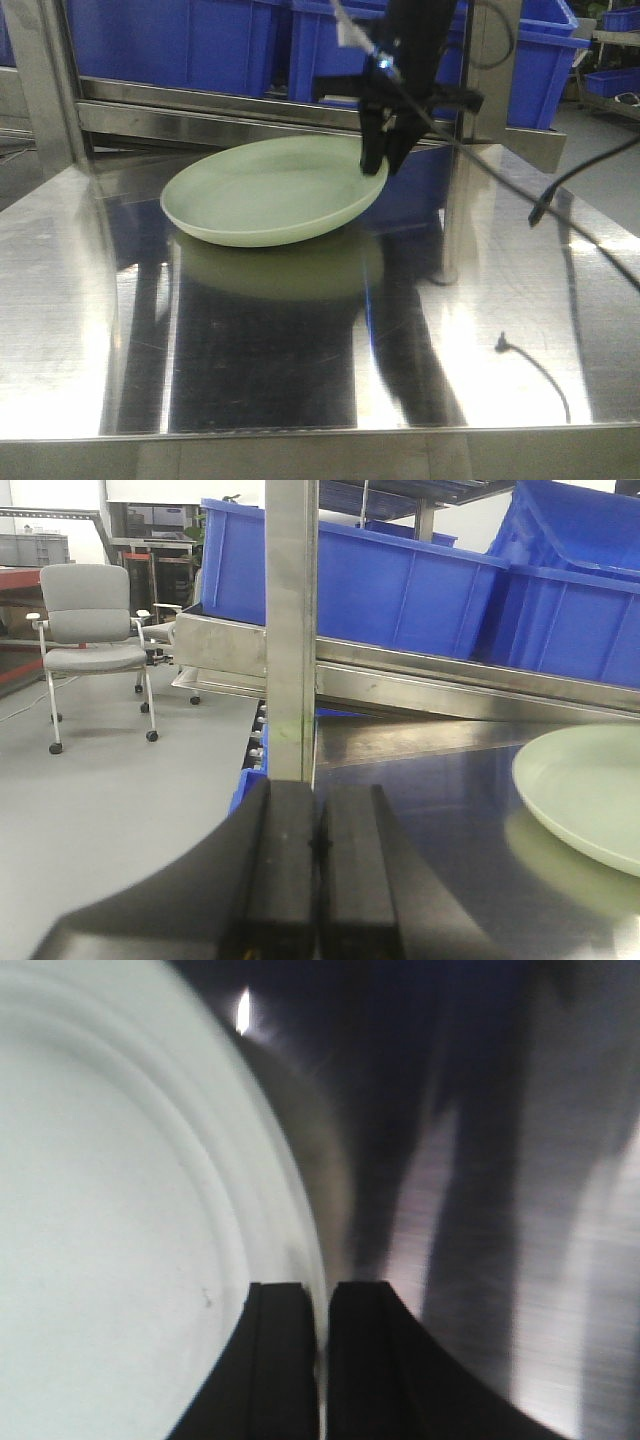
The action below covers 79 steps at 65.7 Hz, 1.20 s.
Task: Place green plate on second shelf with right arm
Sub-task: 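Lift the plate by its rim with the right gripper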
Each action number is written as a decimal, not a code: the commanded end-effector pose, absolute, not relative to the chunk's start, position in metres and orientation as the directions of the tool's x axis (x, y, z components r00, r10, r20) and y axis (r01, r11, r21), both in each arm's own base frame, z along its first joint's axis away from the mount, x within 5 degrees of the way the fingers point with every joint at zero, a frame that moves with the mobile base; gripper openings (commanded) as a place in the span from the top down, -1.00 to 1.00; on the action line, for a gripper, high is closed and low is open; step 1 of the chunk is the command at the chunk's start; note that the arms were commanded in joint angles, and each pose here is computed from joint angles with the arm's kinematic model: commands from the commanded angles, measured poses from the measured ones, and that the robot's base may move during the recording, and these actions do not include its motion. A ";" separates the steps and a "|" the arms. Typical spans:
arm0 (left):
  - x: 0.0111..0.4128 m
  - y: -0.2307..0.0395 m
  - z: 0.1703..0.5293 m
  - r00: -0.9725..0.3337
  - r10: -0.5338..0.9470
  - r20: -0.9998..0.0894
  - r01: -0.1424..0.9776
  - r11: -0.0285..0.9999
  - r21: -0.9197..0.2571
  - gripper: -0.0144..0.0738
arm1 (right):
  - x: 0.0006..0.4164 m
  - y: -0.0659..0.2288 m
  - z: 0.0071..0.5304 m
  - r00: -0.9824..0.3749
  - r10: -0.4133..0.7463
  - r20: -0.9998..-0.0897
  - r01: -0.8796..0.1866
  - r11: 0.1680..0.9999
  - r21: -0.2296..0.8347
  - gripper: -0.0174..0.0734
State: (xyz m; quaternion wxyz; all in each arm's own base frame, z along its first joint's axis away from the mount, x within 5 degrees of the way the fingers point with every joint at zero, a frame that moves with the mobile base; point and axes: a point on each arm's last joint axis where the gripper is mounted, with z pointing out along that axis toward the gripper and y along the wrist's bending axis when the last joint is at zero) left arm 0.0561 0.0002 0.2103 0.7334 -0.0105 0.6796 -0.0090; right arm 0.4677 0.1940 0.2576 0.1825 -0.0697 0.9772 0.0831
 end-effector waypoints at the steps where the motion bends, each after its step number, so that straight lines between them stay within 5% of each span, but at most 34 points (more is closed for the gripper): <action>1: 0.057 0.000 0.204 0.119 -0.040 -0.992 0.002 0.999 -0.040 0.38 | 0.444 0.167 0.332 -0.877 -0.124 -0.464 -0.160 0.986 0.040 0.50; 28: 0.057 0.000 0.204 0.119 -0.040 -0.992 0.002 0.999 -0.040 0.38 | 0.357 0.122 0.473 -0.685 -0.080 -0.724 -0.123 0.992 0.006 0.50; 47: 0.057 0.000 0.204 0.119 -0.040 -0.992 0.002 0.999 -0.040 0.38 | 0.228 0.061 0.539 -0.543 -0.061 -0.837 -0.051 0.998 -0.040 0.50; 69: 0.057 0.000 0.204 0.119 -0.040 -0.992 0.002 0.999 -0.040 0.38 | 0.042 -0.010 0.514 -0.305 0.026 -0.952 -0.065 0.997 0.048 0.50; 79: 0.057 0.000 0.204 0.119 -0.040 -0.992 0.002 0.999 -0.040 0.38 | 0.012 -0.020 0.473 -0.254 0.031 -0.967 -0.087 0.995 0.054 0.50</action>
